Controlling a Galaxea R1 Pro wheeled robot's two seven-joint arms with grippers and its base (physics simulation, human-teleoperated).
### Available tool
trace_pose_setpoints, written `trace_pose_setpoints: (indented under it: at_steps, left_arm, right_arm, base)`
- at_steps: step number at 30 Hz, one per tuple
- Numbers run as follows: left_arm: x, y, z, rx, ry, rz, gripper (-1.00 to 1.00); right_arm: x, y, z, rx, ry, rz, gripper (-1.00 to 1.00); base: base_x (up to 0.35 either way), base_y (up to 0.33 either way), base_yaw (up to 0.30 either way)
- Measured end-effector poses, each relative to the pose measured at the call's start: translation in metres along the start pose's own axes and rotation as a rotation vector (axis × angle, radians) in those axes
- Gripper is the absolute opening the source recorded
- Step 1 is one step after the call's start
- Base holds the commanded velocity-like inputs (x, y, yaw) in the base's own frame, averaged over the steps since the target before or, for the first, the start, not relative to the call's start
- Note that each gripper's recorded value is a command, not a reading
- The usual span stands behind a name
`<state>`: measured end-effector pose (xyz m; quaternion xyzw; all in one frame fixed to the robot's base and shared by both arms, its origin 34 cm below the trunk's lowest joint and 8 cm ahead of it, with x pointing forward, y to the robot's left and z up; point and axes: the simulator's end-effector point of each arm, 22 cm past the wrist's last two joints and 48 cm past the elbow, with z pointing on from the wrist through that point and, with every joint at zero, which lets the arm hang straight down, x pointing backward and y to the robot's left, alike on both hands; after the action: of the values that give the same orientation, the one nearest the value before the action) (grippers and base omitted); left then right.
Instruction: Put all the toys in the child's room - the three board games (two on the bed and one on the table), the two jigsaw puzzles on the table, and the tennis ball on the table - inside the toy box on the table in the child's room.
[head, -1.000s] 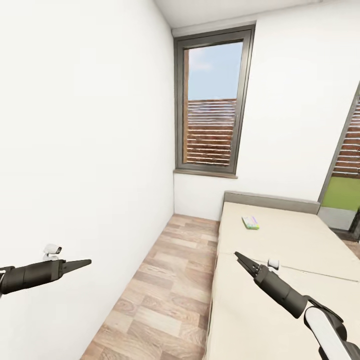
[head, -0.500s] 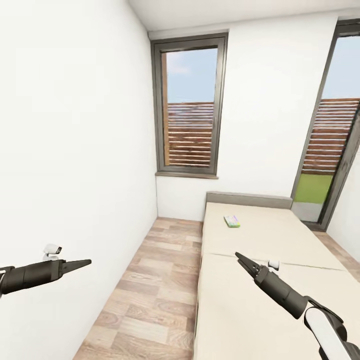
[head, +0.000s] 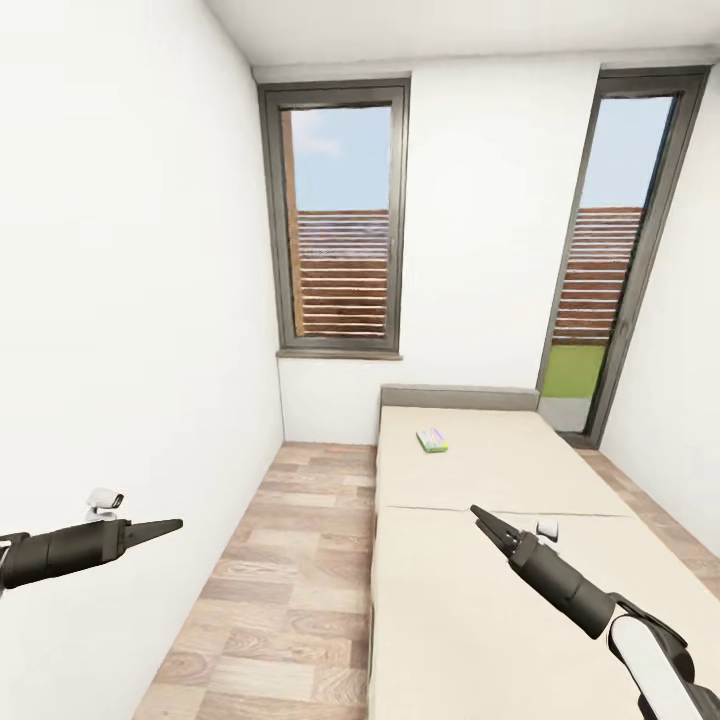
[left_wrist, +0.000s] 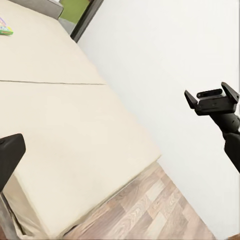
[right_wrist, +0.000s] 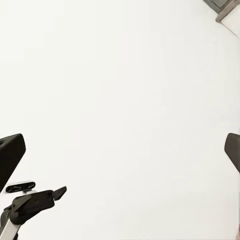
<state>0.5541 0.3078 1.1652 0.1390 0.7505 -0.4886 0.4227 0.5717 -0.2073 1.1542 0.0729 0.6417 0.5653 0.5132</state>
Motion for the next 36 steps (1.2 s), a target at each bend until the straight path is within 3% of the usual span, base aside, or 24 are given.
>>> trace_pose_setpoints:
  at_steps: [13,36]
  left_arm:
    - [0.001,0.002,0.001,-0.001,0.002,-0.004,1.0]
    - [0.008,0.013,0.004,-0.008,0.015,-0.028,1.0]
  right_arm:
    - [-0.007,-0.009,-0.004,0.025,-0.024,0.008,1.0]
    - [0.0,-0.026,-0.005,0.048,-0.016,0.036,1.0]
  base:
    - [0.0,0.054,-0.088]
    - [0.0,0.043,-0.174]
